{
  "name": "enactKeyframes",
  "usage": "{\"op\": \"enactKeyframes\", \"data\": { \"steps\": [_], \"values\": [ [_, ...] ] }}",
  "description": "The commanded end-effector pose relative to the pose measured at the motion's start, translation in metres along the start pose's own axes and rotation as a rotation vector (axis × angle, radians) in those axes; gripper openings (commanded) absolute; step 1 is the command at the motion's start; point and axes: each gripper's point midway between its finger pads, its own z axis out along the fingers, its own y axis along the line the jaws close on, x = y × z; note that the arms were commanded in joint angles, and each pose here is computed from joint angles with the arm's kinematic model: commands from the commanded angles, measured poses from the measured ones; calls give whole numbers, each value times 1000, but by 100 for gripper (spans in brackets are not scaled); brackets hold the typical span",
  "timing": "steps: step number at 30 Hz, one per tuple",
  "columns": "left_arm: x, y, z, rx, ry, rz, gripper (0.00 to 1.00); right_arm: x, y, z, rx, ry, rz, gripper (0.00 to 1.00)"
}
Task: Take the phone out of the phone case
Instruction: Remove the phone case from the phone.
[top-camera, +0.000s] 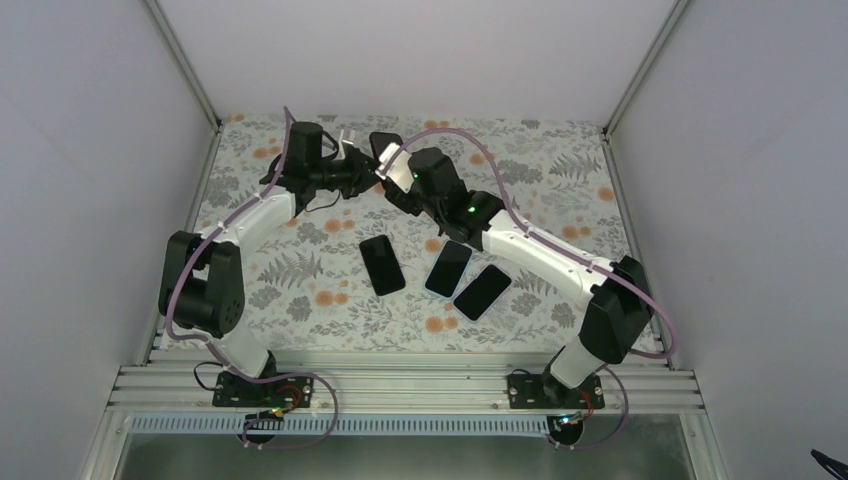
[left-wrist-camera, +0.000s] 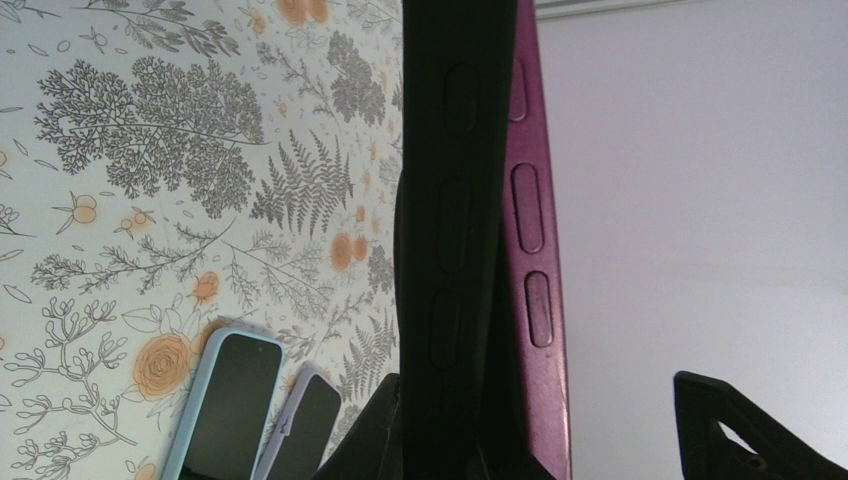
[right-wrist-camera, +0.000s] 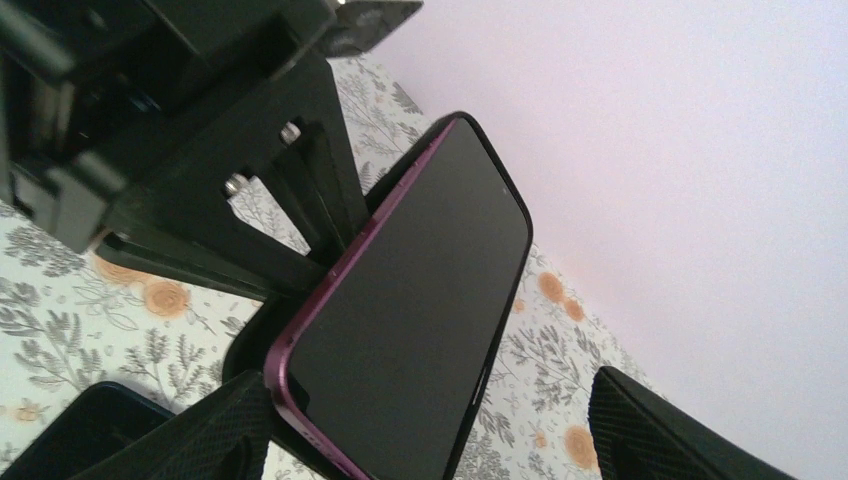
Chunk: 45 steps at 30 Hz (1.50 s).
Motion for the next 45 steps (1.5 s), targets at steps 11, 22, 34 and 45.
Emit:
{"op": "enactKeyframes", "data": {
  "steps": [11,22,34,45],
  "values": [
    [3,-23,-7,88,10,45,3,9,-3,20,108,6,-80,76],
    [9,-25,-8,110,29,47,2,16,-12,35,225,10,-166,69],
    [10,-24,-8,109,27,50,2,11,-27,34,306,2,-198,28],
    [5,-8,-5,51,-1,36,2,-14,-57,10,292,-48,-75,4]
  ]
}}
